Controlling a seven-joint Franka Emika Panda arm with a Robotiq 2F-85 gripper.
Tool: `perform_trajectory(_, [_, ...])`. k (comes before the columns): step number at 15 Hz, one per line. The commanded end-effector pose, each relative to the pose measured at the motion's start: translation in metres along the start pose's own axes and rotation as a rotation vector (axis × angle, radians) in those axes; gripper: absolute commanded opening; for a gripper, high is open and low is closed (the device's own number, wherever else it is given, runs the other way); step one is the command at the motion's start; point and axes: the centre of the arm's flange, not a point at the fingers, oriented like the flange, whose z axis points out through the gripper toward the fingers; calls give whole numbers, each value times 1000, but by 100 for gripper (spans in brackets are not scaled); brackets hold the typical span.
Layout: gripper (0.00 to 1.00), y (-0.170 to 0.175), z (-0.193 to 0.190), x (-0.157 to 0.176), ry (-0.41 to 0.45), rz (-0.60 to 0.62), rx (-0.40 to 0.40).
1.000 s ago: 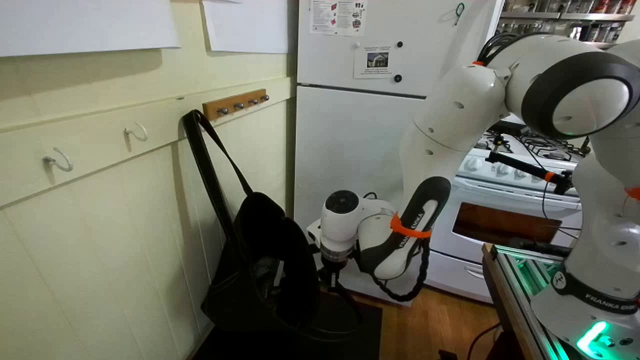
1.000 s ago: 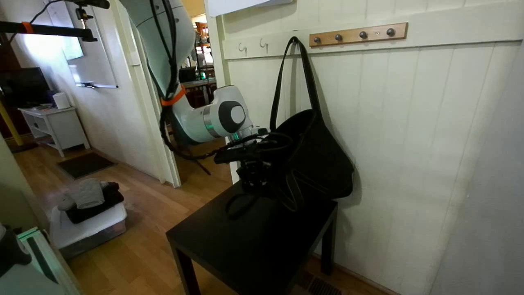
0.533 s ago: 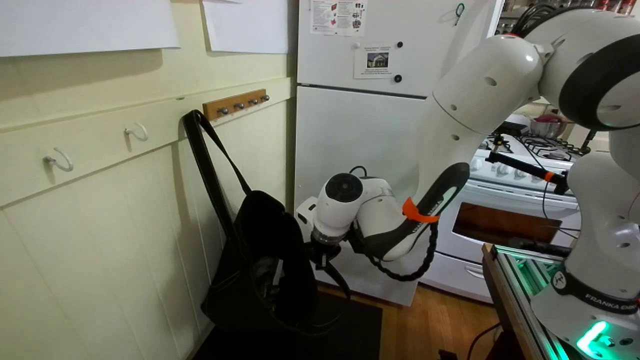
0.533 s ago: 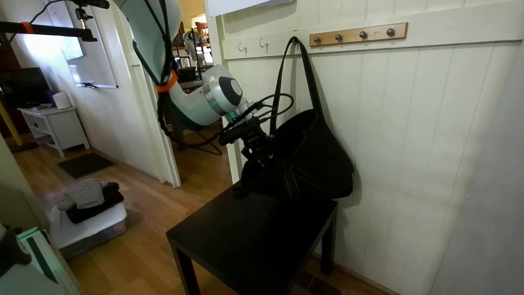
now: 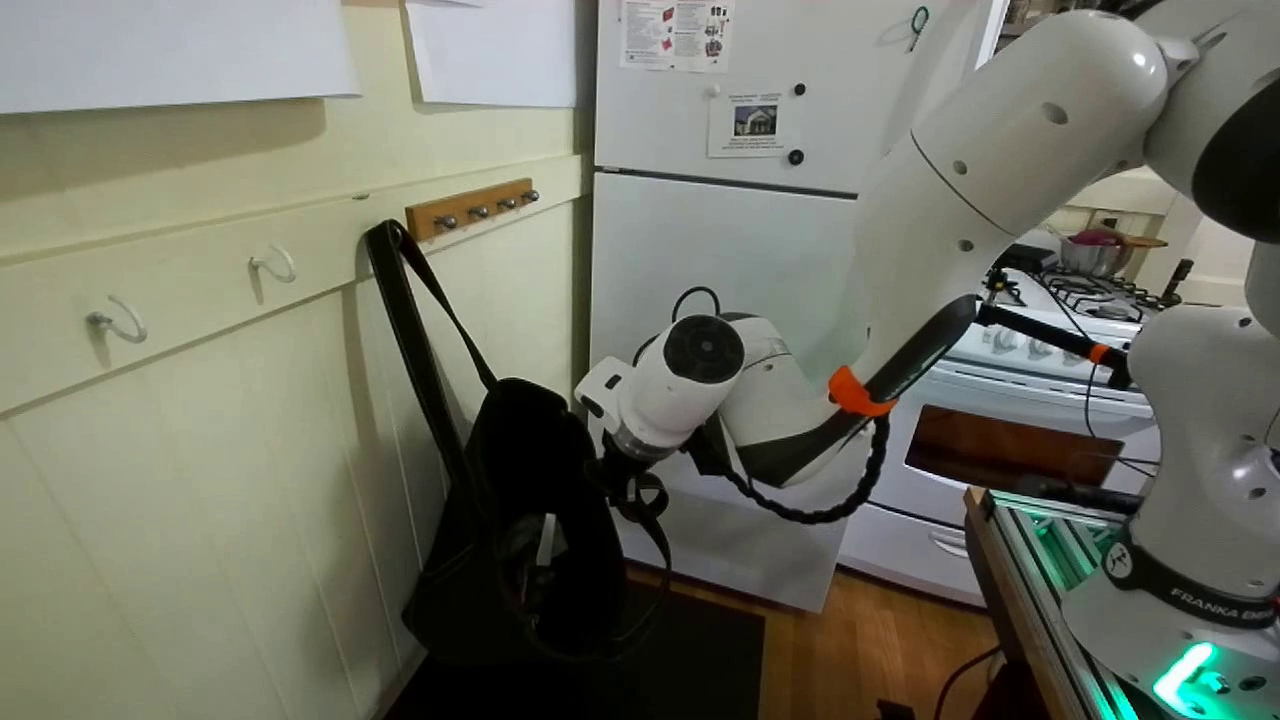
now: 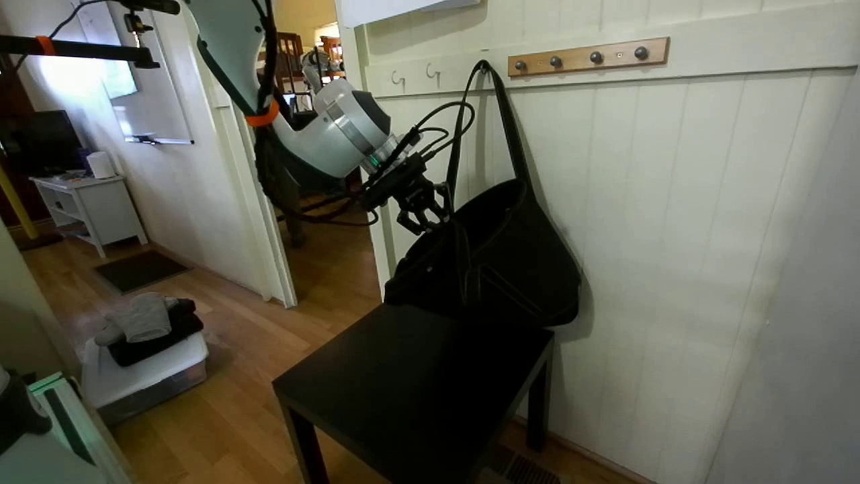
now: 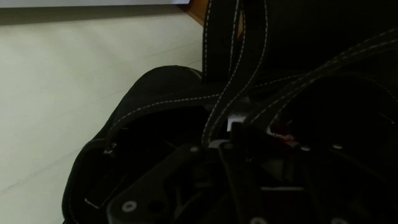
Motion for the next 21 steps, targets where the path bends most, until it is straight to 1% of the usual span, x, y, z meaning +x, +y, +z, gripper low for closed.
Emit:
perform_trajectory(1, [3,12,-28,1,30,-30,-58])
perform_trajectory(4, [3,29,-49,8,48,-35,-101])
perform_trajectory(7, [3,45,-67,18,85,-45,-132])
perform_trajectory(9, [3,54,-76,28,121,-48,-154])
perform_trajectory(13, [3,71,-88,45,173,-35,-225])
perform_trajectory(16, [3,83,-99,57,205,-34,-263])
perform_trajectory(17, [3,87,-100,62,205,-33,-250])
perform_trajectory(18, [11,84,-100,58,192,-35,-228])
perform_trajectory(21, [11,86,-101,61,201,-36,-234])
